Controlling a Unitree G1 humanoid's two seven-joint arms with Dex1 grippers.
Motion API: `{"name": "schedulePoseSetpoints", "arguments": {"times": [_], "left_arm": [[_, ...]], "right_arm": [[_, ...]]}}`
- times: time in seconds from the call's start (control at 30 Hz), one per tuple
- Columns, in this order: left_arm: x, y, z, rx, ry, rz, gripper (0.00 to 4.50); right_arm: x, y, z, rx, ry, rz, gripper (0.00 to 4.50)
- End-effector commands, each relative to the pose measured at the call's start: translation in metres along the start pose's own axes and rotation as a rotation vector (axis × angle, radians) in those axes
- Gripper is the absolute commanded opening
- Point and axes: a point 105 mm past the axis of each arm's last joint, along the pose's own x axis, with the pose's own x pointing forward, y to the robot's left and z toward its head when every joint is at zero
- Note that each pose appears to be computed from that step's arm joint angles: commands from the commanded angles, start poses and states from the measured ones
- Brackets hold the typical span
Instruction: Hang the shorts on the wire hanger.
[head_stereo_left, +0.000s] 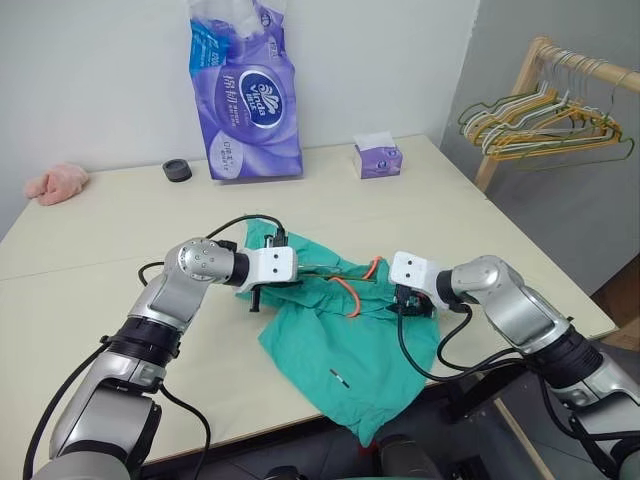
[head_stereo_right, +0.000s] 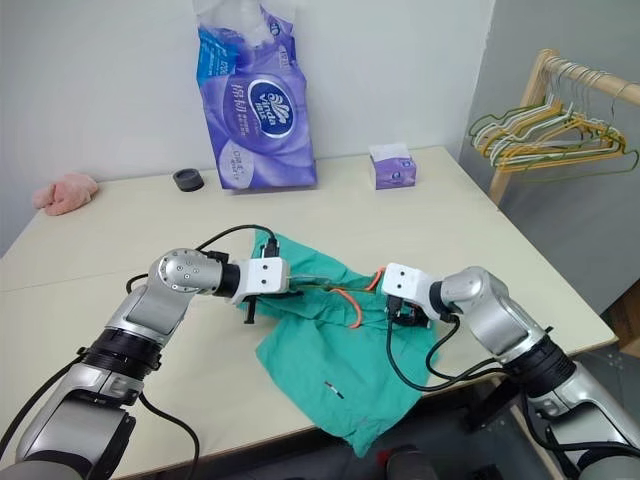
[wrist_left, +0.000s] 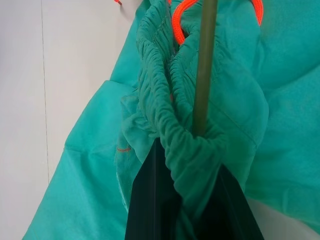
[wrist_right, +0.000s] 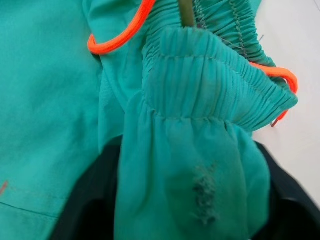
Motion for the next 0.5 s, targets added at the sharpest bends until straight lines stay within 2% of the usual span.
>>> {"name": "schedulePoseSetpoints", "arguments": {"times": [0.03,0.2,0.33,0.5], "left_arm": [[-0.005,0.009,0.015,0.035,-0.041,0.039,0.0],[-0.007,0.011,0.017,-0.001,-0.072,0.057,0.0],[-0.011,0.018,0.025,-0.086,-0.159,0.123,0.0],[-0.023,0.028,0.021,-0.261,-0.233,0.171,1.4]], "right_arm": [[-0.002,-0.008,0.013,-0.106,-0.03,-0.036,1.81],[-0.002,-0.01,0.015,-0.131,-0.045,-0.059,0.05],[-0.007,-0.011,0.021,-0.103,-0.083,-0.067,0.05],[-0.016,-0.011,0.024,-0.053,-0.113,-0.073,0.0]]}}
